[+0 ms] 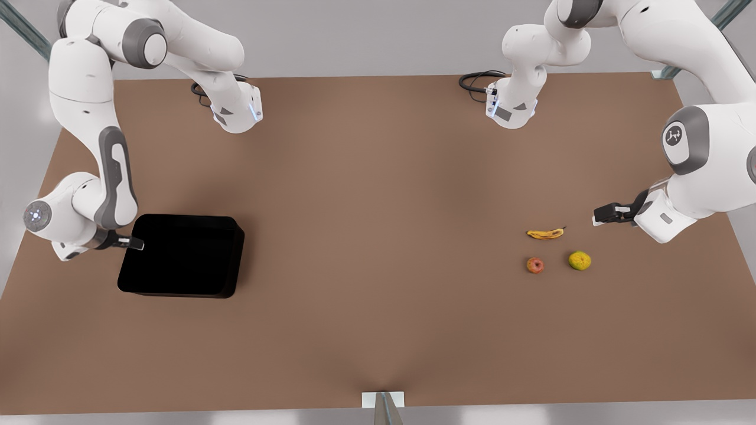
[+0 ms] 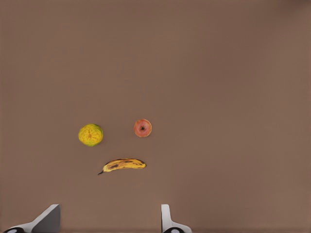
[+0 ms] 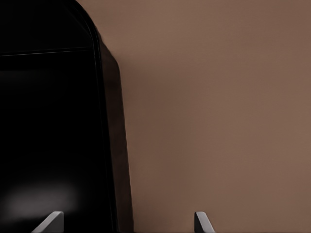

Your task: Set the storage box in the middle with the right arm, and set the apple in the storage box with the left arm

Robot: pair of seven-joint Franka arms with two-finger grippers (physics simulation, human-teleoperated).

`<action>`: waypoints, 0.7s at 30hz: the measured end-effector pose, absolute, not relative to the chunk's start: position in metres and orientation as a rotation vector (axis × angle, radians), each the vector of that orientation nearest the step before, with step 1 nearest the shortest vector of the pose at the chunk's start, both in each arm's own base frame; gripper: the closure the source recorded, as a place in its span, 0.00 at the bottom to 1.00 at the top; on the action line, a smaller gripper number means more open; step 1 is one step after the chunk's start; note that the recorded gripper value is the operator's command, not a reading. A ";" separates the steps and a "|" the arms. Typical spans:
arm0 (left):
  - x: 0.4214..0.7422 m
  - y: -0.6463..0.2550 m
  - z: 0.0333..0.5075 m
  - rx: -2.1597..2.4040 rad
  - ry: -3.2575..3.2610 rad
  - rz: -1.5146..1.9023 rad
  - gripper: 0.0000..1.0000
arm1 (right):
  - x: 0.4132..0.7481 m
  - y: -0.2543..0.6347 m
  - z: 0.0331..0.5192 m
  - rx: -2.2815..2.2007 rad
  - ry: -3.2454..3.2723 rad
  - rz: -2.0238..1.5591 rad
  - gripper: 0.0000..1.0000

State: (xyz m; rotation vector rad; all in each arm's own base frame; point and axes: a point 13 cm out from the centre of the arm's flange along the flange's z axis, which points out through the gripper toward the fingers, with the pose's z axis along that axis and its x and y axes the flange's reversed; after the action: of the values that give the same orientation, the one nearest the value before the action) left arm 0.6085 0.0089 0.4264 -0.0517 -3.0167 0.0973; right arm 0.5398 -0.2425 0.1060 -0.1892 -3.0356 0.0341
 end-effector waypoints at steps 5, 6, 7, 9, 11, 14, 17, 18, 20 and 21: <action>0.608 0.009 0.426 -0.054 -3.014 0.098 0.00 | 0.539 -0.244 0.086 -0.181 -3.026 0.032 0.34; 0.608 0.008 0.426 -0.055 -3.013 0.098 0.00 | 0.538 -0.243 0.083 -0.175 -3.024 0.031 0.46; 0.608 0.008 0.426 -0.056 -3.013 0.098 0.00 | 0.538 -0.242 0.081 -0.170 -3.022 0.030 0.55; 0.607 0.008 0.426 -0.057 -3.012 0.099 0.00 | 0.540 -0.243 0.082 -0.160 -3.026 0.031 0.67; 0.607 0.008 0.426 -0.058 -3.011 0.099 0.00 | 0.548 -0.243 0.088 -0.149 -3.031 0.029 0.75; 0.607 0.007 0.425 -0.060 -3.010 0.099 0.00 | 0.548 -0.242 0.089 -0.135 -3.023 0.019 0.79; 0.607 0.007 0.425 -0.062 -3.009 0.099 0.00 | 0.550 -0.240 0.091 -0.119 -3.020 0.013 0.79; 0.607 0.007 0.425 -0.062 -3.009 0.099 0.00 | 0.554 -0.237 0.095 -0.104 -3.025 0.014 0.79; 0.607 0.007 0.425 -0.062 -3.009 0.099 0.00 | 0.573 -0.226 0.110 -0.058 -3.049 0.024 0.79; 0.607 0.007 0.425 -0.062 -3.009 0.099 0.00 | 0.587 -0.218 0.121 -0.026 -3.066 0.030 0.79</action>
State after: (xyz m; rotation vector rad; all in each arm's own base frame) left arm 0.6071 0.0070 0.4249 -0.0624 -3.0088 0.0994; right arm 0.5869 -0.2181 0.1209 -0.0262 -3.0658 0.0302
